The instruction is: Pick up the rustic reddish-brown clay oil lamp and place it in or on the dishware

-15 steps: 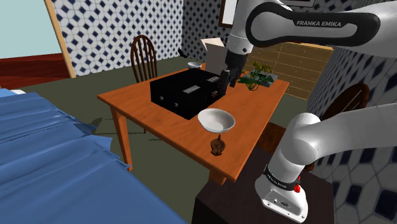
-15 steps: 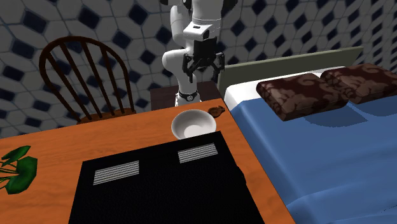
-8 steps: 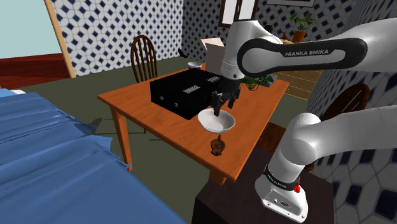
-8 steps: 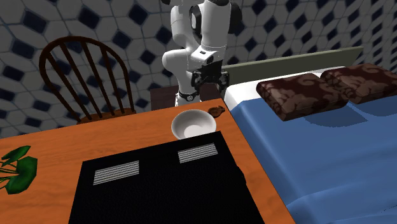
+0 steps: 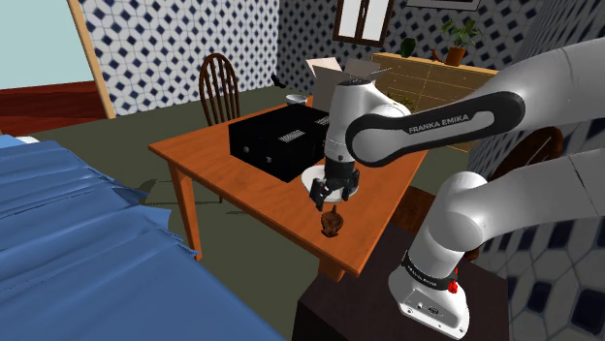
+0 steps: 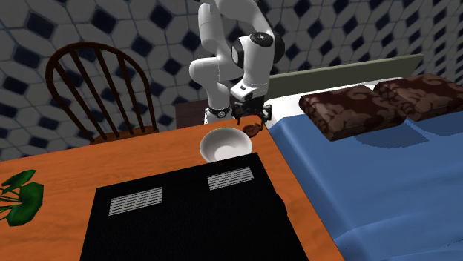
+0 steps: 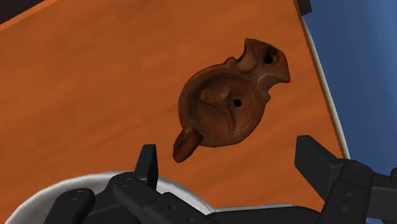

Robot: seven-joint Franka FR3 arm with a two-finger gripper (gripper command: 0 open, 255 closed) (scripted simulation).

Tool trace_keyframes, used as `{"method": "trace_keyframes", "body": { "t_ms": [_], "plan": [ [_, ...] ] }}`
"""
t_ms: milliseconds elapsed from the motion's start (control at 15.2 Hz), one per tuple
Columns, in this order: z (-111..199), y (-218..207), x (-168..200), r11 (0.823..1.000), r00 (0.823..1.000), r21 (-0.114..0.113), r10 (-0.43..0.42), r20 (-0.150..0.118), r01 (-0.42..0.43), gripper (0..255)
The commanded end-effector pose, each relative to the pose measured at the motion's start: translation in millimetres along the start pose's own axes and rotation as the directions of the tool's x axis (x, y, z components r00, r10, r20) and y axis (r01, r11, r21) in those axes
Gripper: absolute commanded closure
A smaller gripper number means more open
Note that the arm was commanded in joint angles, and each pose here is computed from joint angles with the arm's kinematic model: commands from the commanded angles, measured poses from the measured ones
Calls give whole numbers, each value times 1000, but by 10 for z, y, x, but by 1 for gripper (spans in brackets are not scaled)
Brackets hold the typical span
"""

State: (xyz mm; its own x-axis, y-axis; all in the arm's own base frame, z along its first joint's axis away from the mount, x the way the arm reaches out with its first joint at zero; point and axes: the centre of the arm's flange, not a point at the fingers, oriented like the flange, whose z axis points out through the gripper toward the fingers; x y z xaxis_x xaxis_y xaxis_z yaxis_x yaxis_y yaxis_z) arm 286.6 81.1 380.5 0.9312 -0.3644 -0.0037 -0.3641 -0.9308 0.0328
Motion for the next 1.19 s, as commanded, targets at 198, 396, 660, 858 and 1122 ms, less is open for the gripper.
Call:
{"method": "trace_keyframes", "body": {
  "t_ms": [198,396,660,858,1122],
  "plan": [
    [286,-38,-24,1000,1000,1,22,4,-22,0],
    [444,-38,-25,1000,1000,1,22,4,-22,0],
    [475,-38,-25,1000,1000,1,22,4,-22,0],
    [475,-38,-25,1000,1000,1,22,4,-22,0],
    [474,-38,-25,1000,1000,1,22,4,-22,255]
  ]
}}
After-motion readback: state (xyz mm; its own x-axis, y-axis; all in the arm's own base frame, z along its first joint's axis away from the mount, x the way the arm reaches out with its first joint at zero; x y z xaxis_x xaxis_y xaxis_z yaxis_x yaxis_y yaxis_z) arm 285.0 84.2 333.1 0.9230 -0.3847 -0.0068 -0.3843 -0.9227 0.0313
